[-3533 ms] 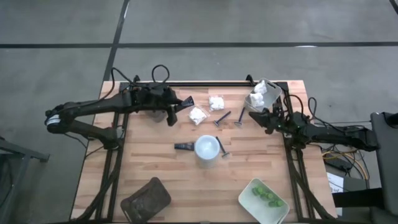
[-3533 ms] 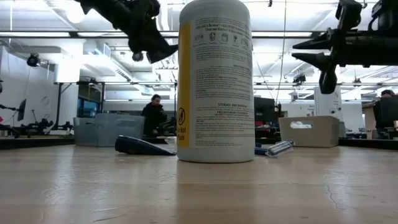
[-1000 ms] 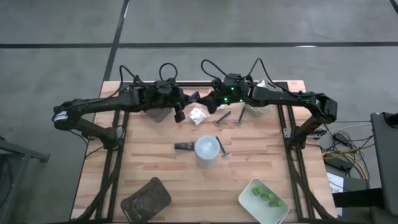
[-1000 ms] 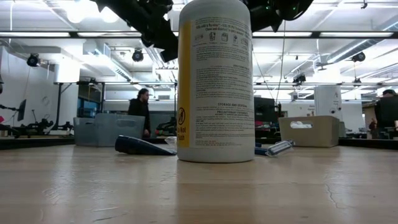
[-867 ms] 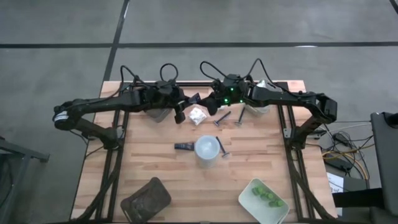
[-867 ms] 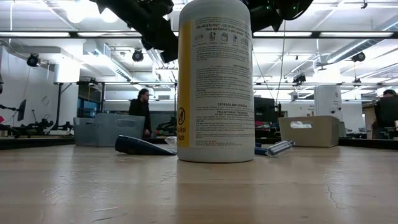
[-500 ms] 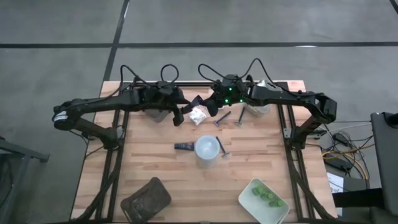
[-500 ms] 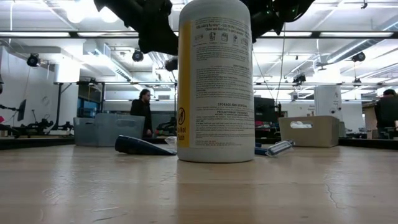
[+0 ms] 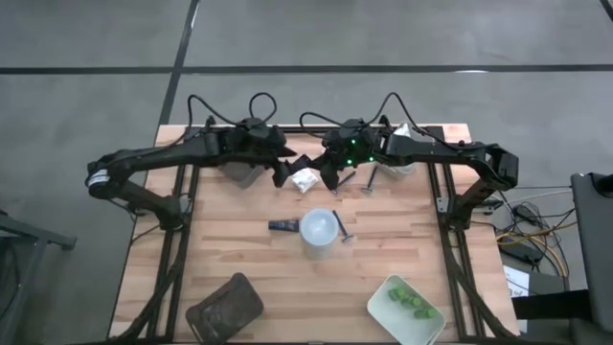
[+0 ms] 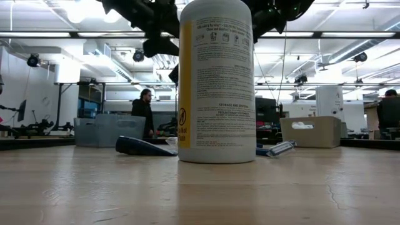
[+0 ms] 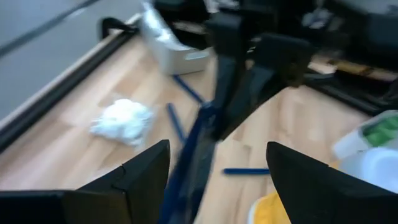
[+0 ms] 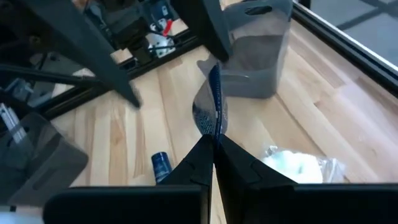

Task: Pick & Place Travel size toiletries
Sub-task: Put the blue shave cream into the top black bin

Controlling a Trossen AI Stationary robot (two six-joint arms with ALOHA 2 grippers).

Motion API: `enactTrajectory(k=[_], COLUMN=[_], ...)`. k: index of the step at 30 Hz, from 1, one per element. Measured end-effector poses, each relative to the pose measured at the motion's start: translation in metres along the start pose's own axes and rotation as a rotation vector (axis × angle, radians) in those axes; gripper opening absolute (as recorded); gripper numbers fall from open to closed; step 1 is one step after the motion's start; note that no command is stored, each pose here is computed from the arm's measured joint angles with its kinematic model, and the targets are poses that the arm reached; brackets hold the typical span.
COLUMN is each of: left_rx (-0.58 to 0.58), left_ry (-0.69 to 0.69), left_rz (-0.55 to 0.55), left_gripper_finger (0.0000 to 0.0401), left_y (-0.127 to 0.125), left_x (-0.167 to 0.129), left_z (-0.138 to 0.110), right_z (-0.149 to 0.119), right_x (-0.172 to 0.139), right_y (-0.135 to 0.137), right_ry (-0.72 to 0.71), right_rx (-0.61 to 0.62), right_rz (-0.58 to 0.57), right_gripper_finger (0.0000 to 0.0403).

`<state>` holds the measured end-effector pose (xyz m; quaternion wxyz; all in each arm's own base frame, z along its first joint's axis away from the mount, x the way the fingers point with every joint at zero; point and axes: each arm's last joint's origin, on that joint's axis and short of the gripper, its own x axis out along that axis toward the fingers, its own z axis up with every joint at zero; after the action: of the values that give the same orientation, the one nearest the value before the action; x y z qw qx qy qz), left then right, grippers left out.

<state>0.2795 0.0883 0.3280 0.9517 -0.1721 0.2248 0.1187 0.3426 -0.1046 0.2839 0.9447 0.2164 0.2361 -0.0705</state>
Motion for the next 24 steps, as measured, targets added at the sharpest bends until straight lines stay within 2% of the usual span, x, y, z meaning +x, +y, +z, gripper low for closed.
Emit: enactTrajectory(k=[6,10,14,24], left_rx=[0.007,0.017,0.064,0.094], left_ry=[-0.009,-0.009,-0.019,-0.002], left_rz=[-0.046,-0.046,-0.059,-0.051], left_gripper_finger=[0.0265,0.0243,0.0200,0.0079], left_y=[0.000,0.000,-0.001,-0.002], left_x=[0.019,0.023,0.019,0.011], left_z=[0.004,0.008,0.010,0.010], right_z=[0.001,0.001,0.001,0.001], right_x=[0.000,0.000,0.000,0.000], right_y=[0.003,0.003,0.003,0.003], right_ry=[-0.006,-0.005,-0.003,-0.002], right_rx=[-0.034,-0.033,-0.030,-0.030], right_rz=[0.032,0.033,0.033,0.038], right_gripper_finger=[0.0008,0.0008,0.0008,0.0008])
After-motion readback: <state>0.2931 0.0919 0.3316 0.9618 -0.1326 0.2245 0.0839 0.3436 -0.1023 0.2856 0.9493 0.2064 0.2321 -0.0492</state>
